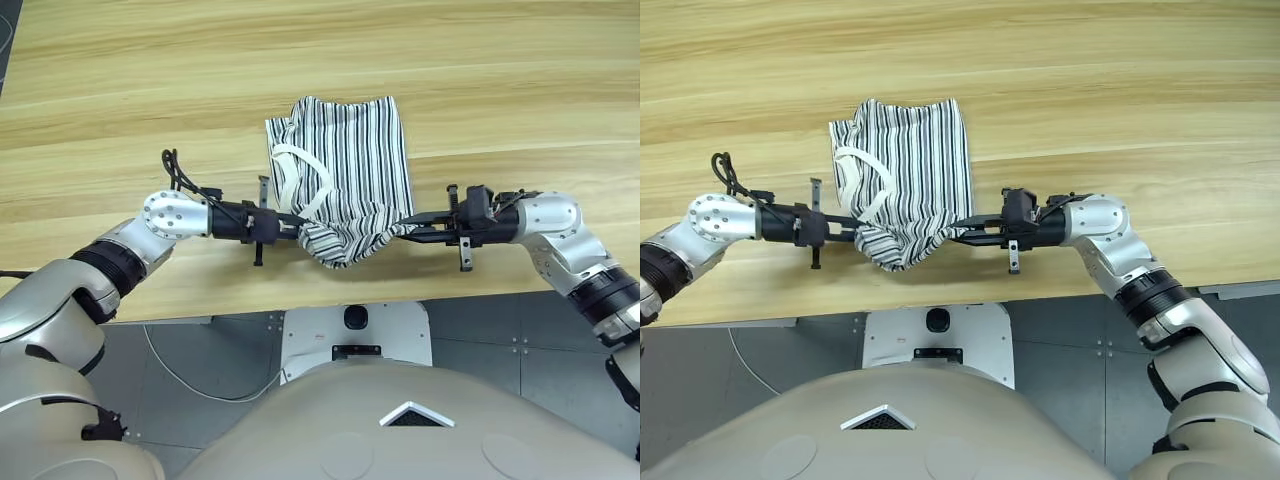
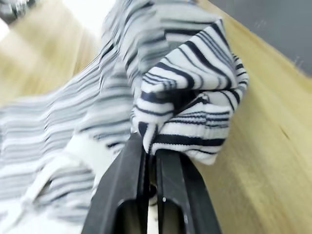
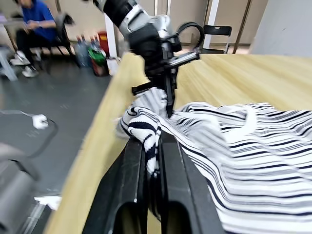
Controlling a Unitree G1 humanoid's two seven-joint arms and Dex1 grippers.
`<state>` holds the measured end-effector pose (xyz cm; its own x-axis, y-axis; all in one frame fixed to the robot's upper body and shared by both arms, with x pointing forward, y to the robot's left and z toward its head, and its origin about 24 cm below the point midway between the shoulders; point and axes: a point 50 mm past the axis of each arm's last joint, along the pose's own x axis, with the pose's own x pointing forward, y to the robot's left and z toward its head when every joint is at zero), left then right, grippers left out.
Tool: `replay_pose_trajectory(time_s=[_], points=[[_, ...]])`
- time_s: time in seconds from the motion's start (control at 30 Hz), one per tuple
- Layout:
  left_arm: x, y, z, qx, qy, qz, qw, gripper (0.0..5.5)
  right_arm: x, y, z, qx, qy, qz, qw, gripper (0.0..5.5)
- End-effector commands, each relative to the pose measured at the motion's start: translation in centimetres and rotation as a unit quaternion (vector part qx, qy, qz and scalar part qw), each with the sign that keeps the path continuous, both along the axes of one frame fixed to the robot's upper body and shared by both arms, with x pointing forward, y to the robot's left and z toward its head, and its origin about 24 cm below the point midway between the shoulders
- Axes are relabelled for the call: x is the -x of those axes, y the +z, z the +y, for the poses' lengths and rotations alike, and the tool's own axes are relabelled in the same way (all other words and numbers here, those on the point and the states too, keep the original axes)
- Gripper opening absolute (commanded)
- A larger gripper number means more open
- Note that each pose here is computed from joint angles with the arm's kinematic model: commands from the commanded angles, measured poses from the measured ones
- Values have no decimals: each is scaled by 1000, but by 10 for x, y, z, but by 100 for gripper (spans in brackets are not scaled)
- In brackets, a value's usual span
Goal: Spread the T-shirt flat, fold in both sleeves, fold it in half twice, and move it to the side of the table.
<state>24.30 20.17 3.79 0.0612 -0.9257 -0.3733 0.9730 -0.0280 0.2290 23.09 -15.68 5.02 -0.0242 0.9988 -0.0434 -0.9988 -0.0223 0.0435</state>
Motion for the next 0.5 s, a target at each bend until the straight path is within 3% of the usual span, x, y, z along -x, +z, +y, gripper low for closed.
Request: replay_pose_trajectory(time_s=[0.03, 0.23, 0.5], points=[[-17, 20, 27, 56, 60, 60, 995, 10, -25, 22, -10, -53, -76, 4, 996, 10], [-29, 22, 37, 138, 112, 95, 979, 10, -49, 6, -1, -35, -185, -4, 982, 10], [-43, 11, 16, 199, 157, 107, 961, 10, -70, -12, 29, 29, -310, -16, 950, 10]])
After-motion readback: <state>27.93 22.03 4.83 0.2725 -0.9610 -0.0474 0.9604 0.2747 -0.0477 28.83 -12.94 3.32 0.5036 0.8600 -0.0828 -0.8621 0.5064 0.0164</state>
